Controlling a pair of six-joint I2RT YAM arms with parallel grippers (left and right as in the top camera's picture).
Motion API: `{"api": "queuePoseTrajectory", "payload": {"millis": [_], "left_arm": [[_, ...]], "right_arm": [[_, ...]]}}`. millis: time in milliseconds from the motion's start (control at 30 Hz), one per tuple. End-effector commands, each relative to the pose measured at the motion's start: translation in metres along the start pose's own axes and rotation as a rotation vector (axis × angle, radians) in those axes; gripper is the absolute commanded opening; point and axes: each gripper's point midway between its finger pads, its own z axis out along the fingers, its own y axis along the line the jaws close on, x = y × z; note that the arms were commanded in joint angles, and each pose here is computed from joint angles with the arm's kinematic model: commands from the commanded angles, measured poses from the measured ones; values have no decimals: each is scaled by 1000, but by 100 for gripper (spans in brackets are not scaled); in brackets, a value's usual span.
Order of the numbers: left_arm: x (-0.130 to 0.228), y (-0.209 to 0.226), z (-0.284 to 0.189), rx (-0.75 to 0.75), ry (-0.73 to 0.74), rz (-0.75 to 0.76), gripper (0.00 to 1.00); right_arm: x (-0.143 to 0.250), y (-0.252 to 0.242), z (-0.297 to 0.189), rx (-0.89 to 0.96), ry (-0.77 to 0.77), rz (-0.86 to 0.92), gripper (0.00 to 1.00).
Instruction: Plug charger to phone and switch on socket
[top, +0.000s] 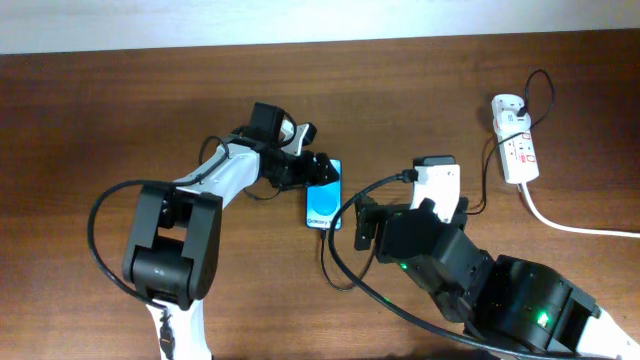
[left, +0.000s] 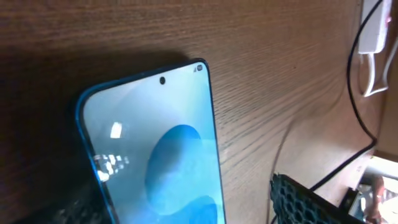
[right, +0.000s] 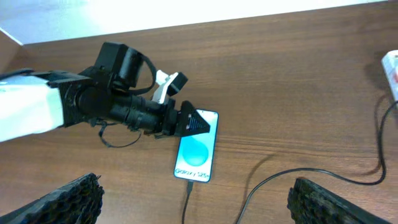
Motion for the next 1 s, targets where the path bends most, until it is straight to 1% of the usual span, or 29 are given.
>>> {"api": "queuePoseTrajectory", "payload": {"millis": [0,133,200,233,300,400,433,500,567,600,633,667,700,800,833,867,900,933,967], "left_arm": [[16,48,12,-174,33,-45,82],[20,51,11,-187,46,-55,82],[21,51,11,-188,49,-57,88],[21,51,11,-188,50,-57,96],[22,54,10,-208,52,-60,99],[25,62,8,-252,58,-67,99],[25,62,8,-257,59,-67,99],[24,68,4,-280,52,-76,99],[18,78,-20,-296,25,-120,99],[13,83,-47,-304,-7,-160,99],[10,86,-80,-312,-42,-195,99],[8,84,-106,-317,-74,-185,99],[6,76,-135,-325,-114,-158,99],[11,51,-195,-398,-210,-115,99],[14,36,-218,-426,-262,-89,99],[21,11,-247,-432,-336,-49,99],[26,-5,-265,-429,-388,-19,99],[36,-25,-288,-433,-453,15,99],[48,-37,-306,-446,-508,15,99]], "right_arm": [[-7,-7,-2,29,-36,15,99],[-6,-7,-2,31,-32,12,99],[-4,-8,-2,35,-27,8,99],[-4,-8,-2,36,-27,7,99],[-4,-8,-1,36,-26,7,99],[1,-4,0,12,2,3,99],[2,-8,0,33,3,-10,99],[-7,-19,3,119,-55,-18,99],[-13,-34,9,177,-73,91,100],[-14,-48,14,204,-51,141,97],[-19,-71,18,265,-41,191,91],[-21,-87,20,307,-38,225,87],[-25,-110,22,360,-30,283,75],[-28,-153,28,429,17,347,56],[-28,-172,30,459,40,387,49],[-25,-194,34,487,68,467,35],[-23,-207,37,502,87,519,25],[-19,-224,42,515,118,574,13],[-17,-236,47,516,145,590,8]]}}
